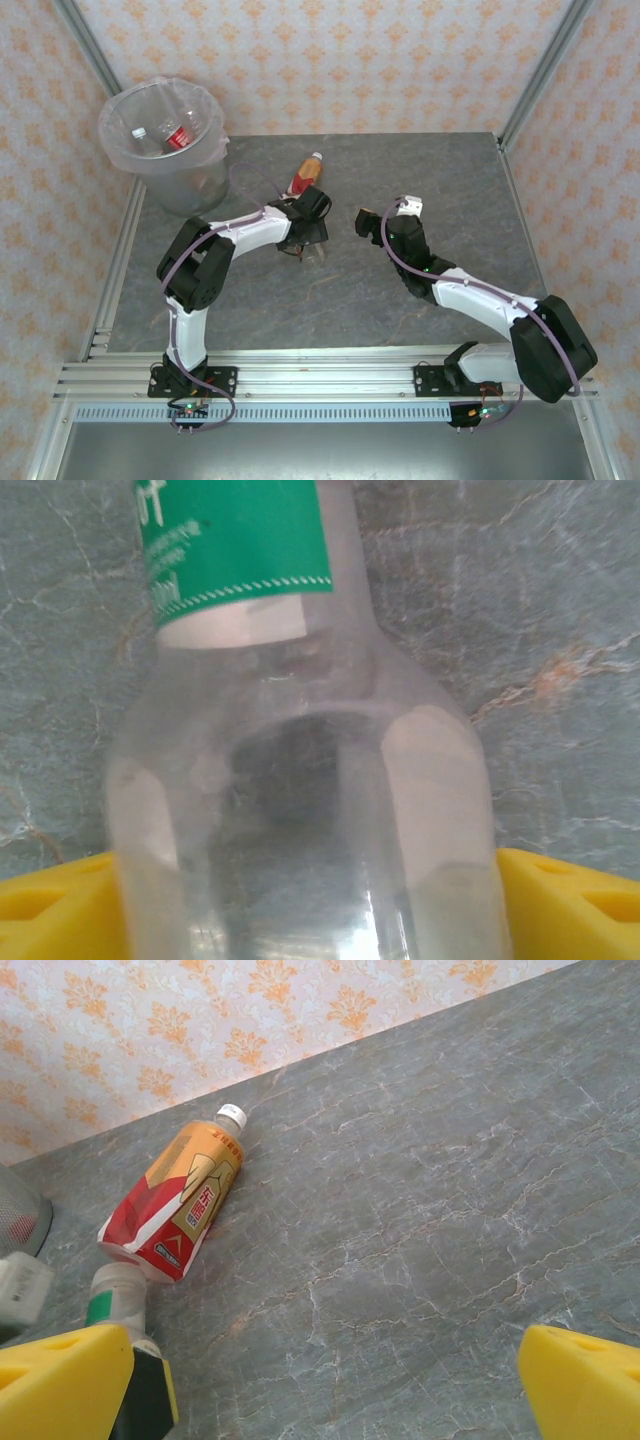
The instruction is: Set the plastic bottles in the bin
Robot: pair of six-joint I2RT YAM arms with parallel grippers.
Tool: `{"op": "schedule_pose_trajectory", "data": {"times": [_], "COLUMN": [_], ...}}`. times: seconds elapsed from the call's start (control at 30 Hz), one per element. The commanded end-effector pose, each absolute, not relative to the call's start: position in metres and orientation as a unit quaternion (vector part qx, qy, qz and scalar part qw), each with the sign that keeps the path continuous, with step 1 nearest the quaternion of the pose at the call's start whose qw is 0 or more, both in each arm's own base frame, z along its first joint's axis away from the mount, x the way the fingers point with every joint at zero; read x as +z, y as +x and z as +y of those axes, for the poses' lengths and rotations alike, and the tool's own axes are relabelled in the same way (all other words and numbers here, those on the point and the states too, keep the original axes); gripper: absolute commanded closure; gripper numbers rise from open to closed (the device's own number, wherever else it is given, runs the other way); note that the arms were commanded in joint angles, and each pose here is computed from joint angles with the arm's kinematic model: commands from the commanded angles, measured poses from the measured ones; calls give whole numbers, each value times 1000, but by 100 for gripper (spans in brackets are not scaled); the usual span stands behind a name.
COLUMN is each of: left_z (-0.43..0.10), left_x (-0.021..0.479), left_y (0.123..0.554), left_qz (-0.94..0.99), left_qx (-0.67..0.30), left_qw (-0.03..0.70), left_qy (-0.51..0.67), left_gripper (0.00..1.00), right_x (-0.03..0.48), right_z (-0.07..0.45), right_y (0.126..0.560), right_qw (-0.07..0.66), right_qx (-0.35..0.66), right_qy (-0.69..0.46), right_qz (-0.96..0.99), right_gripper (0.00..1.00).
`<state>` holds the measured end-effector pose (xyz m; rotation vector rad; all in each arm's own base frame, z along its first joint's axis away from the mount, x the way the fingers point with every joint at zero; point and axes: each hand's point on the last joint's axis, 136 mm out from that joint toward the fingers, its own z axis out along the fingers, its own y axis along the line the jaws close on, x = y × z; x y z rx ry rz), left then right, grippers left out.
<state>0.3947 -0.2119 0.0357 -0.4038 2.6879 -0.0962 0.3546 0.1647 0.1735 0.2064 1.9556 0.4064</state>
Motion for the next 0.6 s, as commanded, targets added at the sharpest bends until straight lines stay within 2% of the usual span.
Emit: {"op": "schedule_pose_trajectory", "data": {"times": [0.0,0.3,0.57], "left_z": [-199,-203,-199], "left_x": [37,34,44], "left_y": [396,399,393], "left_qz": [967,966,966], "left_qx": [1,-13,-20], "left_qw": [216,223,233], "left_qy": [-131,-129,-111], "left_gripper": [16,32,39], "right_x": [176,175,173], "right_z": [157,163,170], "right_y": [352,355,357], "right_qw": [540,534,526], "right_qx": [167,170,176], "right_qy": [99,87,79], "right_qz": [819,824,828], "right_gripper": [1,1,1]}}
